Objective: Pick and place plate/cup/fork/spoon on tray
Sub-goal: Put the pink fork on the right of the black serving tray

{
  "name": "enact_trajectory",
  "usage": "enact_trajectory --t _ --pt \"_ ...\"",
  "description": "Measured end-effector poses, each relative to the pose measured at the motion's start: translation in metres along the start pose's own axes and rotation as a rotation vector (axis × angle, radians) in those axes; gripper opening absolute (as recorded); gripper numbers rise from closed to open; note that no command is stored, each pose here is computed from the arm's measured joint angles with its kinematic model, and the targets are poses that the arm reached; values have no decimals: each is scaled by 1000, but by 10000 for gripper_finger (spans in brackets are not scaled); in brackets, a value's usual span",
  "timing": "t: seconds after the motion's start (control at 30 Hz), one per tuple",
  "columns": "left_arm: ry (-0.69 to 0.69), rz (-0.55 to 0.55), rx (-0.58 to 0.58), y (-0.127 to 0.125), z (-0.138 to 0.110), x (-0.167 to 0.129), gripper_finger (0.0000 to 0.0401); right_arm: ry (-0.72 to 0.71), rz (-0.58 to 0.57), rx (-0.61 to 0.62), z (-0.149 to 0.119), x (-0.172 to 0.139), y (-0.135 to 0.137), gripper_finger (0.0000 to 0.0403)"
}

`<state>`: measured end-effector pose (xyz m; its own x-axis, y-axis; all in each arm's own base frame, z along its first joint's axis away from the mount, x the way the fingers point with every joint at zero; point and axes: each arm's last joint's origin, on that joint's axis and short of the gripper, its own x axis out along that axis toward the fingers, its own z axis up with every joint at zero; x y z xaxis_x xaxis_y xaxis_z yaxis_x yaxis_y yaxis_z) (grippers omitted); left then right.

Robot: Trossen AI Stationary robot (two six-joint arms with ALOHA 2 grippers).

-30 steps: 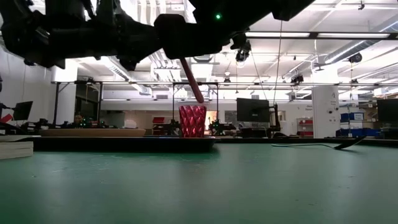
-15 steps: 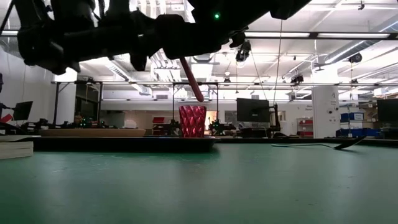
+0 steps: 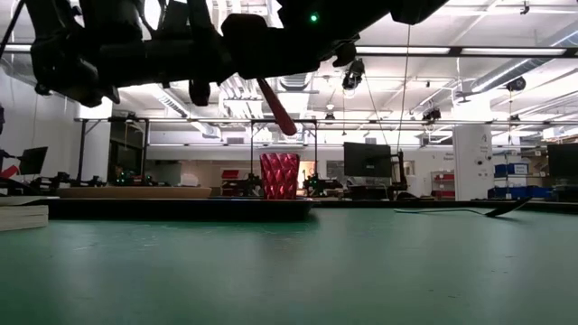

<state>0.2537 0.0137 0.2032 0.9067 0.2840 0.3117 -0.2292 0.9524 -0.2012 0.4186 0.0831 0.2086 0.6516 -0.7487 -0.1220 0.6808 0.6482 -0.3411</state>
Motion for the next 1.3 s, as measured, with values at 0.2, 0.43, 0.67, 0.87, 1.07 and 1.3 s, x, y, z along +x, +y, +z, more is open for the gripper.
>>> enact_trajectory --t 0.2,0.43,0.67,0.87,1.07,1.3 --pt "-3 20 -29 0 0 0 0 2 -4 15 0 1 0 86" --pt "43 71 -15 3 3 -1 1 0 7 38 11 -9 -7 158" --pt "211 161 4 16 13 1 1 68 104 44 25 -31 -27 182" --pt "478 315 64 42 19 9 1 226 260 55 33 -50 -62 178" --pt "624 318 -4 76 21 17 0 252 296 86 38 -70 -102 179" --pt "704 400 -53 108 8 17 0 147 317 188 22 -91 -145 180"
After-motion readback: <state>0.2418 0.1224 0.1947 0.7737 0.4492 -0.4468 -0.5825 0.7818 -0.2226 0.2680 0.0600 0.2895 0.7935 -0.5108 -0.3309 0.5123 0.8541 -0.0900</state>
